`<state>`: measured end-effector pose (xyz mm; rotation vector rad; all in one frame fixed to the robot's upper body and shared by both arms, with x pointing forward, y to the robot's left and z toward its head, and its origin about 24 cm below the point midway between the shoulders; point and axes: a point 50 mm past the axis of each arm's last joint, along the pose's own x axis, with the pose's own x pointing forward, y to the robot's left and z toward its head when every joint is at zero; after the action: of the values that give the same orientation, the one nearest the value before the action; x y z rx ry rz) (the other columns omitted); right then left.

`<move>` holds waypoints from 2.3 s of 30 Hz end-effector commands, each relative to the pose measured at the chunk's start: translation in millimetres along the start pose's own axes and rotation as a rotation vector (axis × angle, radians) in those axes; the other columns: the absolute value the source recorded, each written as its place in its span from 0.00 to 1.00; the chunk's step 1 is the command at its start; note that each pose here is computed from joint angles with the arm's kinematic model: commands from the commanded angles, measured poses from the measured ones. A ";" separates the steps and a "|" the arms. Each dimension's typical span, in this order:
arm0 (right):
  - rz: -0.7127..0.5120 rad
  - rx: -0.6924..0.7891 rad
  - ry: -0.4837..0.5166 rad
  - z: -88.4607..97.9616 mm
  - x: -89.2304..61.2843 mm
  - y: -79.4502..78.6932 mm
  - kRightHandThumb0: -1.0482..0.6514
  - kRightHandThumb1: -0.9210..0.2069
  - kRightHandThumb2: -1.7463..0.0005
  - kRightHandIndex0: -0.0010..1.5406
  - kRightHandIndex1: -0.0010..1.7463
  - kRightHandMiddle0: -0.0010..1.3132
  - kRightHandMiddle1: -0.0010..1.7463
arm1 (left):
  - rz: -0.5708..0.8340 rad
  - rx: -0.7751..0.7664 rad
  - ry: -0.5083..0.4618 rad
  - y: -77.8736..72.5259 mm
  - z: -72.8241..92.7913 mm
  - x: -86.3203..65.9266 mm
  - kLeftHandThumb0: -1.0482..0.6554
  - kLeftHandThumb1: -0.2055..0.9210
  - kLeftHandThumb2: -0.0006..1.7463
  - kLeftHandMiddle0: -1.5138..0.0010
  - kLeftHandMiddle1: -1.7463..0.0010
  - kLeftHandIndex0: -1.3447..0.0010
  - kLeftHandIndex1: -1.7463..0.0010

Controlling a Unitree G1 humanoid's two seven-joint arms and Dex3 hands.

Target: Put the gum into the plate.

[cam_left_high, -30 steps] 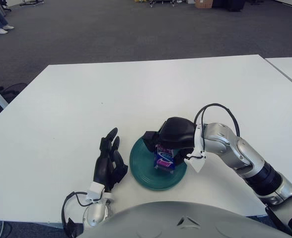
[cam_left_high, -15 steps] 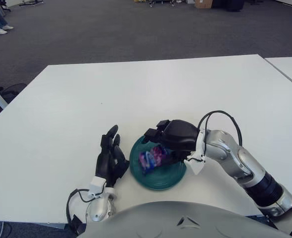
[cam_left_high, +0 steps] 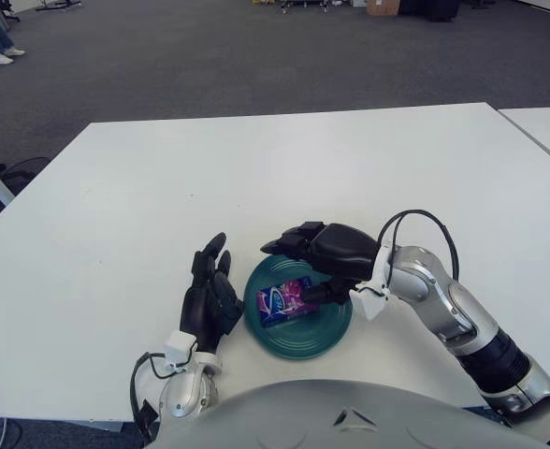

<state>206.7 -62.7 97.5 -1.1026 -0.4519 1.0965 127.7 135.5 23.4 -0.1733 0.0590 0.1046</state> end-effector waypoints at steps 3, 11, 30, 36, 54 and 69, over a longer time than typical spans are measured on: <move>-0.039 0.077 0.016 -4.0 -1.6 -0.8 0.00 0.00 0.39 0.12 0.01 0.00 0.20 | 0.000 -0.004 -0.003 0.8 2.6 0.0 0.10 1.00 0.63 0.82 0.99 1.00 0.68; -0.100 0.182 0.038 -8.5 -4.3 -3.2 0.01 0.00 0.39 0.12 0.00 0.00 0.23 | 0.030 -0.001 0.003 1.1 3.1 -0.6 0.11 1.00 0.62 0.81 0.99 1.00 0.66; -0.722 1.063 0.122 -61.4 -26.0 -0.6 0.09 0.00 0.44 0.17 0.01 0.00 0.23 | 0.086 -0.014 -0.032 6.9 4.7 4.0 0.07 1.00 0.60 0.82 1.00 1.00 0.67; -0.863 1.170 0.136 -62.1 -32.2 6.0 0.13 0.00 0.45 0.15 0.00 0.00 0.25 | 0.108 -0.013 -0.050 9.6 6.2 5.1 0.06 1.00 0.60 0.83 1.00 1.00 0.67; -0.959 1.179 0.286 -72.4 -54.9 26.0 0.15 0.00 0.46 0.11 0.00 0.00 0.25 | 0.127 -0.043 -0.082 13.0 5.2 3.8 0.07 1.00 0.59 0.85 1.00 1.00 0.72; -0.910 1.204 0.357 -70.8 -64.6 48.8 0.14 0.00 0.42 0.08 0.00 0.00 0.21 | 0.104 -0.021 -0.107 16.5 3.5 4.6 0.05 1.00 0.62 0.90 1.00 1.00 0.79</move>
<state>209.1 -152.3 37.4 0.0614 0.0753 0.1838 126.6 154.0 21.8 -0.1918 -0.0159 0.2391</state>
